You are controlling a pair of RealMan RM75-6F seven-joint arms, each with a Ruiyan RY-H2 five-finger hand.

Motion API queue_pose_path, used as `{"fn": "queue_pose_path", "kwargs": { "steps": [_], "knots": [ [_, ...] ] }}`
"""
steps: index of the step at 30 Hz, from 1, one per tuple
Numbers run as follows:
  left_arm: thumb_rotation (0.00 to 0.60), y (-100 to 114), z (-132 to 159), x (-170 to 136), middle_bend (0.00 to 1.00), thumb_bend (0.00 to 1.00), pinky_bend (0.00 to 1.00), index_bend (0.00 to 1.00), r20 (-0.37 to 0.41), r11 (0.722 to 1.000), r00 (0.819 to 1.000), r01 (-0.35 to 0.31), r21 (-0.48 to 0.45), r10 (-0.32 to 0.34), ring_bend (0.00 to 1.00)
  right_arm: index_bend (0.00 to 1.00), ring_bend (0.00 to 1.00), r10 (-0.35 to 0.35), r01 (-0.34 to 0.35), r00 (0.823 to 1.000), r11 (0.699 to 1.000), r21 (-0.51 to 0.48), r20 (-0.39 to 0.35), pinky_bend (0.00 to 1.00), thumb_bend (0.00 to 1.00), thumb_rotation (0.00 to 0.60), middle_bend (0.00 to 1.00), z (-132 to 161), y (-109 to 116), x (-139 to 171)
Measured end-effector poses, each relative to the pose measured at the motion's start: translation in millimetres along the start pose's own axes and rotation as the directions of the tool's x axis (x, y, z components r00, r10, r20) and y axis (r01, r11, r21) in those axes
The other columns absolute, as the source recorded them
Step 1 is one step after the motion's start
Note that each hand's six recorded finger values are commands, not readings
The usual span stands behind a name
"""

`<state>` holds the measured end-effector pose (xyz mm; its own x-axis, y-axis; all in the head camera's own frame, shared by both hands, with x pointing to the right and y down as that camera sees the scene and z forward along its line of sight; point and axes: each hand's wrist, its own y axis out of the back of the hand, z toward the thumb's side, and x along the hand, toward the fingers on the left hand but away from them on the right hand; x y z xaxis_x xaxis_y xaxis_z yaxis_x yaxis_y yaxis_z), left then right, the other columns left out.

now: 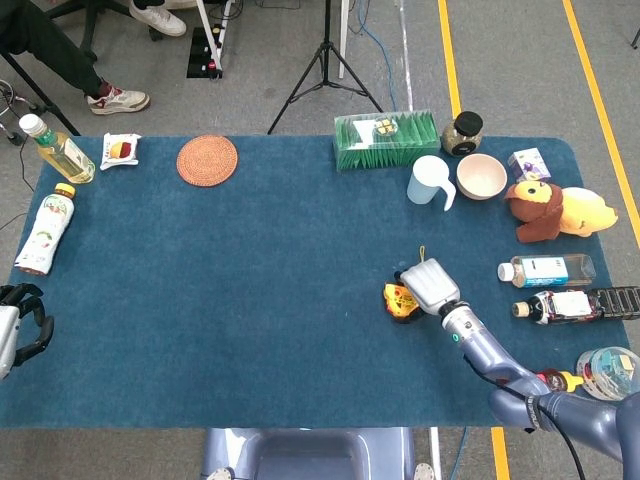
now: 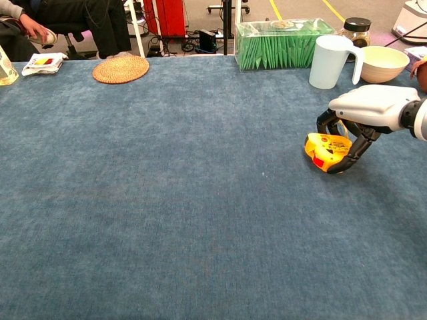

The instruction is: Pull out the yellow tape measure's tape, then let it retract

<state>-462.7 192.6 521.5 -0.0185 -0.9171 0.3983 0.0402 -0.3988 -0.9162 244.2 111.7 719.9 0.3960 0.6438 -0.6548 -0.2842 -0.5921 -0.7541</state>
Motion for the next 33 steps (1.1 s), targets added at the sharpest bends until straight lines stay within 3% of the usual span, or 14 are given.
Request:
{"fn": "queue_pose_path", "kwargs": {
  "steps": [12,20,24,28,33],
  "knots": [
    [0.600,-3,17,7,0.37,0.24,0.37,0.55,0.045,0.999,0.999,0.029,-0.019,-0.028,0.31,0.60,0.69,-0.058,0.058,0.995,0.998,-0.011,-0.076,0.59,0.10,0.357,0.66,13,17,7],
    [0.600,-11,46,26,0.37,0.21,0.42,0.55,0.130,0.995,0.987,0.096,-0.024,-0.093,0.33,0.60,0.68,-0.090,0.089,0.985,0.996,-0.018,-0.150,0.58,0.10,0.357,0.66,35,37,17],
    [0.600,-14,70,41,0.37,0.19,0.42,0.55,0.202,0.990,0.970,0.139,-0.008,-0.135,0.33,0.60,0.68,-0.101,0.099,0.981,0.995,-0.020,-0.168,0.58,0.11,0.359,0.66,44,47,21],
    [0.600,-16,102,60,0.37,0.17,0.42,0.55,0.293,0.986,0.942,0.169,0.016,-0.166,0.33,0.60,0.68,-0.109,0.106,0.980,0.994,-0.029,-0.166,0.58,0.10,0.358,0.65,47,54,23],
    [0.555,-18,137,78,0.37,0.15,0.40,0.46,0.377,0.981,0.906,0.187,0.046,-0.191,0.33,0.60,0.68,-0.108,0.103,0.983,0.994,-0.035,-0.149,0.58,0.10,0.355,0.65,44,57,23]
  ]
}}
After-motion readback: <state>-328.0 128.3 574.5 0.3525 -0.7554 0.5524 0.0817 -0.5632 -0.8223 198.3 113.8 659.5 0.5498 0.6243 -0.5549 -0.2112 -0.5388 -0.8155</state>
